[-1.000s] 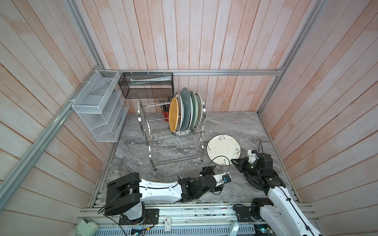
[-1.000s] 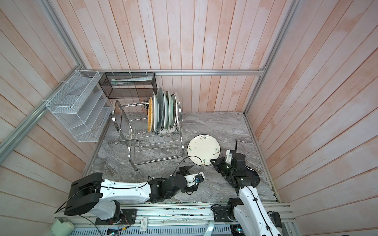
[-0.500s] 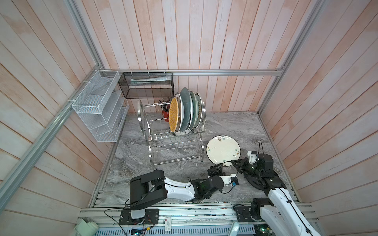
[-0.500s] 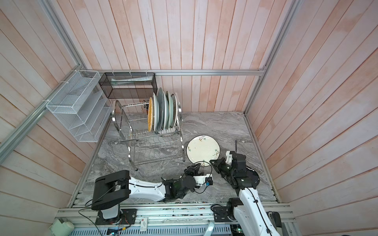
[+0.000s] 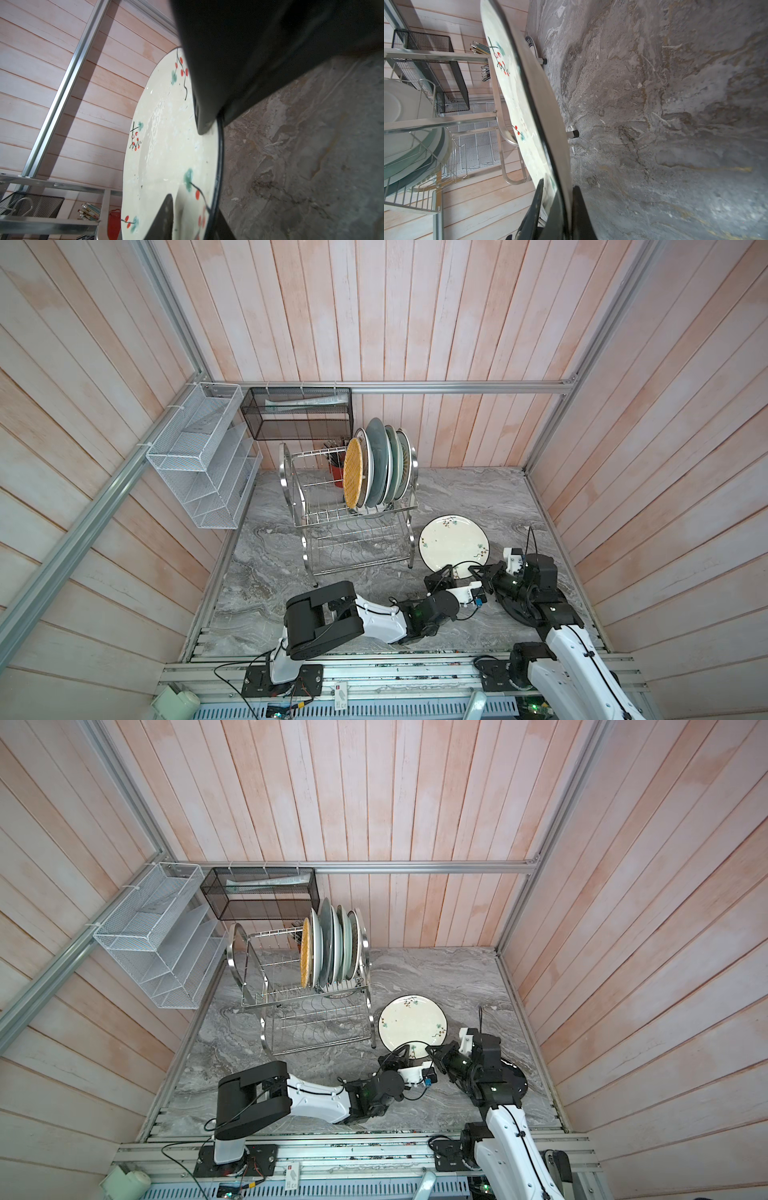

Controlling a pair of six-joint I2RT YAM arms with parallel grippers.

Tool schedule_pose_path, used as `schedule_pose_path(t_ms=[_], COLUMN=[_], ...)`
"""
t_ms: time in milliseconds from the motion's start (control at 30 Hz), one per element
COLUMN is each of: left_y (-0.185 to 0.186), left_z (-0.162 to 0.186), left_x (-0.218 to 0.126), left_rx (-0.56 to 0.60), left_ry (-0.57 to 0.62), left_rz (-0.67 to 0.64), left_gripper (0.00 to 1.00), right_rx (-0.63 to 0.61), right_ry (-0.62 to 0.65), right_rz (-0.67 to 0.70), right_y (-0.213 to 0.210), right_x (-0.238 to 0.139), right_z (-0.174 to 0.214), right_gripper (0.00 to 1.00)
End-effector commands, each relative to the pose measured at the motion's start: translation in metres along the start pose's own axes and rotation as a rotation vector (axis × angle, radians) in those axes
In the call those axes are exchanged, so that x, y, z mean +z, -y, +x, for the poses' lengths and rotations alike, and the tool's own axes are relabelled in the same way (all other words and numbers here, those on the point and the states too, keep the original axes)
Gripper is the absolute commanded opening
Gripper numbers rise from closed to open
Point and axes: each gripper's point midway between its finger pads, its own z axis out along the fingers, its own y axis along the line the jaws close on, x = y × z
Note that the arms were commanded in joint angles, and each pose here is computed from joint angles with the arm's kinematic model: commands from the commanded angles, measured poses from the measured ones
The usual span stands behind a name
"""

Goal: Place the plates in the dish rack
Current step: 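Reach the left gripper across to the cream plate's rim beside the right gripper, then grasp the cream plate with the left gripper while the right releases and withdraws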

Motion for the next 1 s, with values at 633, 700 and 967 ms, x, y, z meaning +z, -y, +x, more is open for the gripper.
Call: schedule_pose_path(t_ms=[633,700,967], left_y=[-0.036,-0.04,-0.059], left_z=[-0.018,-0.024,-0.042], left_x=[-0.043,-0.052,-0.087], left_rx=[-0.08,-0.108,-0.295], left_ry=[0.067,0.091,0.188], left_rz=[-0.101,-0.079,0.044], left_gripper=[0.0,0.0,0.0], right_rx=[-0.212,-0.228,-0.307], right_ry=[0.176,0.193,0.285], right_rz=[-0.078,-0.085,-0.084], right_y=[-0.052,-0.059,-0.08], right_x=[-0.013,-0.011,-0.011], right_z=[-0.043,-0.052,-0.082], right_gripper=[0.89,0.91,0.94])
